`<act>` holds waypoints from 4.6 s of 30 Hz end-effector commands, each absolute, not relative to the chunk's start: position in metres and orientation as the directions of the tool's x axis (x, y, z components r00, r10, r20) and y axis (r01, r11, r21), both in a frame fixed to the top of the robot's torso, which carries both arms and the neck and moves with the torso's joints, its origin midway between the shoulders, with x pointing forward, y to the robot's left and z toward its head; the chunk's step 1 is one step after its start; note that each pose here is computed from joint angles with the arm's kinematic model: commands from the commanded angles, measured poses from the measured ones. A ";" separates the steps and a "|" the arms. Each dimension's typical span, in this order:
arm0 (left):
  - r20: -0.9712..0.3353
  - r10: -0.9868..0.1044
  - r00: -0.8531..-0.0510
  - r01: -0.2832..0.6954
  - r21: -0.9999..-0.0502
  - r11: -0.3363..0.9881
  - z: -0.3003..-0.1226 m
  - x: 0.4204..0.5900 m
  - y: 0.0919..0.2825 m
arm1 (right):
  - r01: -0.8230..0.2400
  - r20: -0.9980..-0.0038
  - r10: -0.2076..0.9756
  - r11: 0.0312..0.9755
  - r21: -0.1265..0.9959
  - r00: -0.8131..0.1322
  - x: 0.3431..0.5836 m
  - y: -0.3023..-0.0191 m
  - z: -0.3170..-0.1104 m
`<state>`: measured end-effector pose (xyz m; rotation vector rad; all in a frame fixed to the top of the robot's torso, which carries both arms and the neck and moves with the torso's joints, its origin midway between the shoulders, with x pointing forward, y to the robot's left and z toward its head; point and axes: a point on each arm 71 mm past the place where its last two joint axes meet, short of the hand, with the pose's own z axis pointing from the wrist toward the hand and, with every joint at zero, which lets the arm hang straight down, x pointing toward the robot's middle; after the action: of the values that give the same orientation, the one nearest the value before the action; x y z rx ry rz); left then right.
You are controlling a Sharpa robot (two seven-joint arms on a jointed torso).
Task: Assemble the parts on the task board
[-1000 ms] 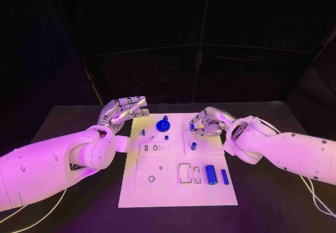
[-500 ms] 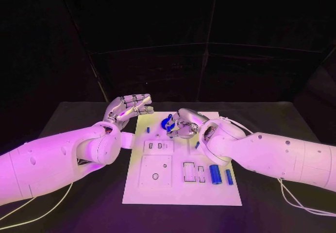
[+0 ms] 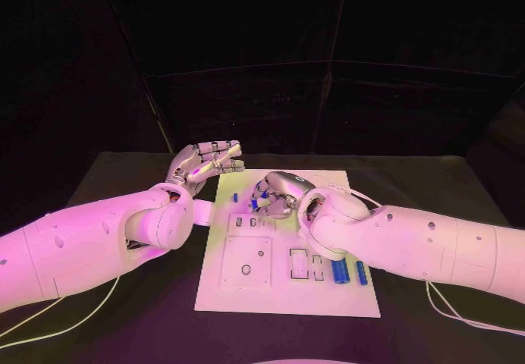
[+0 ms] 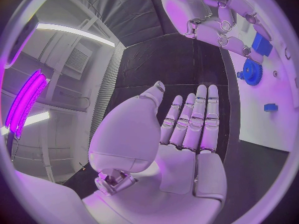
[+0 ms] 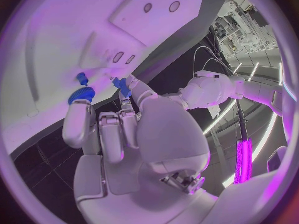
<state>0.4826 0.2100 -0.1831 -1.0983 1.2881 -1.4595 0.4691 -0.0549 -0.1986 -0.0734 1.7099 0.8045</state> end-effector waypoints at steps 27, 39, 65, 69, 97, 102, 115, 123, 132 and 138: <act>0.059 -0.970 -0.237 0.070 -0.995 -0.078 -0.181 0.484 0.209 | -0.459 -0.916 0.228 0.809 0.367 -0.331 0.460 -0.058 -0.228; 0.059 -0.970 -0.236 0.070 -0.995 -0.077 -0.181 0.484 0.210 | -0.451 -0.913 0.201 0.818 0.356 -0.356 0.459 -0.060 -0.233; 0.058 -0.971 -0.234 0.068 -0.995 -0.076 -0.181 0.484 0.210 | -0.436 -0.921 0.214 0.831 0.346 -0.325 0.461 -0.061 -0.232; 0.058 -0.971 -0.234 0.068 -0.995 -0.076 -0.182 0.484 0.211 | -0.434 -0.922 0.216 0.831 0.347 -0.323 0.461 -0.062 -0.232; 0.060 -0.969 -0.239 0.062 -0.995 -0.077 -0.182 0.484 0.211 | -0.443 -0.916 0.299 0.806 0.392 -0.268 0.461 -0.061 -0.225; 0.057 -0.969 -0.241 0.061 -0.995 -0.074 -0.182 0.484 0.211 | -0.477 -0.909 0.347 0.774 0.417 -0.232 0.458 -0.064 -0.220; -0.024 -0.944 -0.330 0.045 -0.999 0.010 -0.186 0.487 0.212 | -0.621 -0.834 0.462 0.568 0.540 -0.303 0.439 -0.099 -0.191; -0.227 -0.882 -0.412 -0.024 -0.965 0.260 -0.195 0.488 0.215 | -0.472 -0.678 0.627 0.499 0.727 -0.384 0.452 -0.151 -0.156; -0.493 -0.659 -0.568 -0.077 -0.765 0.639 -0.190 0.496 0.204 | -0.382 -0.628 0.708 0.509 0.771 -0.324 0.479 -0.204 -0.135; -0.615 -0.497 -0.612 -0.064 -0.588 0.807 -0.184 0.503 0.195 | -0.358 -0.626 0.715 0.522 0.774 -0.312 0.490 -0.214 -0.134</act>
<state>0.5049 0.1902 -0.1754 -0.5493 2.0144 -0.9237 0.4896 -0.2166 -0.1348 0.2921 1.5308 1.0489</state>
